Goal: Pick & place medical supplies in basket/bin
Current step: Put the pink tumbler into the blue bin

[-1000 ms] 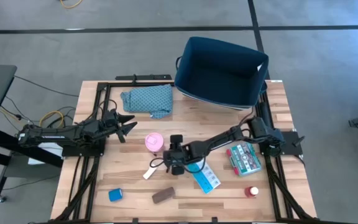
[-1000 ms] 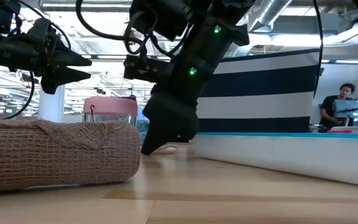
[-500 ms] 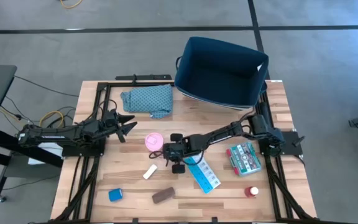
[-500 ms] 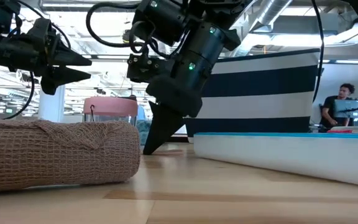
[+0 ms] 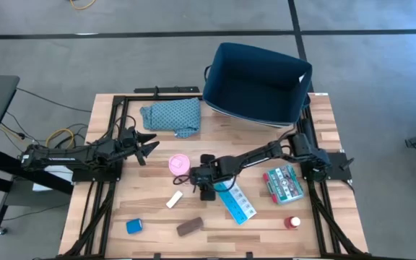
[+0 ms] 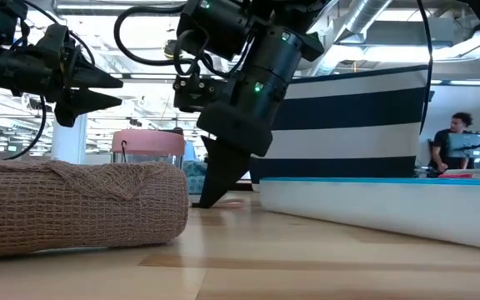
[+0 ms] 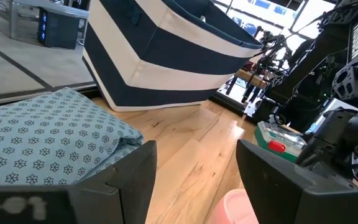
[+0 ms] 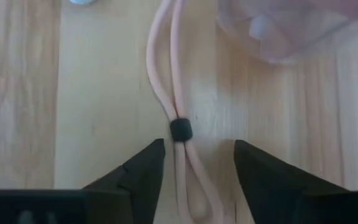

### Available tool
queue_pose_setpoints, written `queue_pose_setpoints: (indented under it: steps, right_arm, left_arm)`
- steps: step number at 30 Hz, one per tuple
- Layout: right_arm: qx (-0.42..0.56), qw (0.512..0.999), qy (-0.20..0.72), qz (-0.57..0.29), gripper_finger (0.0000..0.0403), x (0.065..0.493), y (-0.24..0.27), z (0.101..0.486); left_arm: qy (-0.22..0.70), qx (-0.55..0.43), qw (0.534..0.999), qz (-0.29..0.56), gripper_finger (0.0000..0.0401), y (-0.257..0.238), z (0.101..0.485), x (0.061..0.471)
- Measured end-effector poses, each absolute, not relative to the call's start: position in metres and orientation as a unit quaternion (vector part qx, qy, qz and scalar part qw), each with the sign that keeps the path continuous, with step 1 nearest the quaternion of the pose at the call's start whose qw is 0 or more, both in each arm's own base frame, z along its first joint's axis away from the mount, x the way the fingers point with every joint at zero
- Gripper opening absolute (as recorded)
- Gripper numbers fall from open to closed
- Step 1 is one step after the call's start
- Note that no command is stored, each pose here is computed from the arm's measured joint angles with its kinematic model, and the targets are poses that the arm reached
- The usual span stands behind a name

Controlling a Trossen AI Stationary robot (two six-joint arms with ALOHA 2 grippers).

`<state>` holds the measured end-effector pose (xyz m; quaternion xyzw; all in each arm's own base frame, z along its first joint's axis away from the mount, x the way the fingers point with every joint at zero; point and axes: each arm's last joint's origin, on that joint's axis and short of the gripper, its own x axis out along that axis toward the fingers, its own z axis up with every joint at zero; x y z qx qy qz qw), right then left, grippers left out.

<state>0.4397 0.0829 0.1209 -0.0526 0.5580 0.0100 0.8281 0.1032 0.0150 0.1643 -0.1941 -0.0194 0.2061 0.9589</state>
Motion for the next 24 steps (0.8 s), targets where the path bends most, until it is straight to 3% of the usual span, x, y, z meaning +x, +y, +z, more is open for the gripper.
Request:
queue_pose_setpoints:
  steps: [4, 8, 12, 20, 24]
  right_arm:
    - [-0.053, 0.807, 0.588, 0.014, 0.0206, 0.4330, 0.0822, 0.1196]
    - [-0.040, 0.795, 0.605, 0.034, 0.0188, 0.4295, 0.0830, 0.1190]
    - [-0.032, 0.793, 0.607, 0.045, 0.0147, 0.4293, 0.0833, 0.1189]
    - [-0.023, 0.798, 0.600, 0.056, 0.0020, 0.4311, 0.0824, 0.1189]
    - [-0.035, 0.798, 0.599, 0.052, 0.0009, 0.4352, 0.0862, 0.1276]
  left_arm:
    - [-0.019, -0.194, 0.959, 0.206, 0.0210, 0.0150, 0.1643, 0.1032]
    - [-0.019, -0.194, 0.959, 0.206, 0.0210, 0.0150, 0.1643, 0.1032]
    - [-0.020, -0.194, 0.959, 0.206, 0.0210, 0.0150, 0.1643, 0.1032]
    - [-0.020, -0.194, 0.959, 0.207, 0.0210, 0.0150, 0.1643, 0.1032]
    - [-0.020, -0.194, 0.959, 0.207, 0.0210, 0.0150, 0.1643, 0.1032]
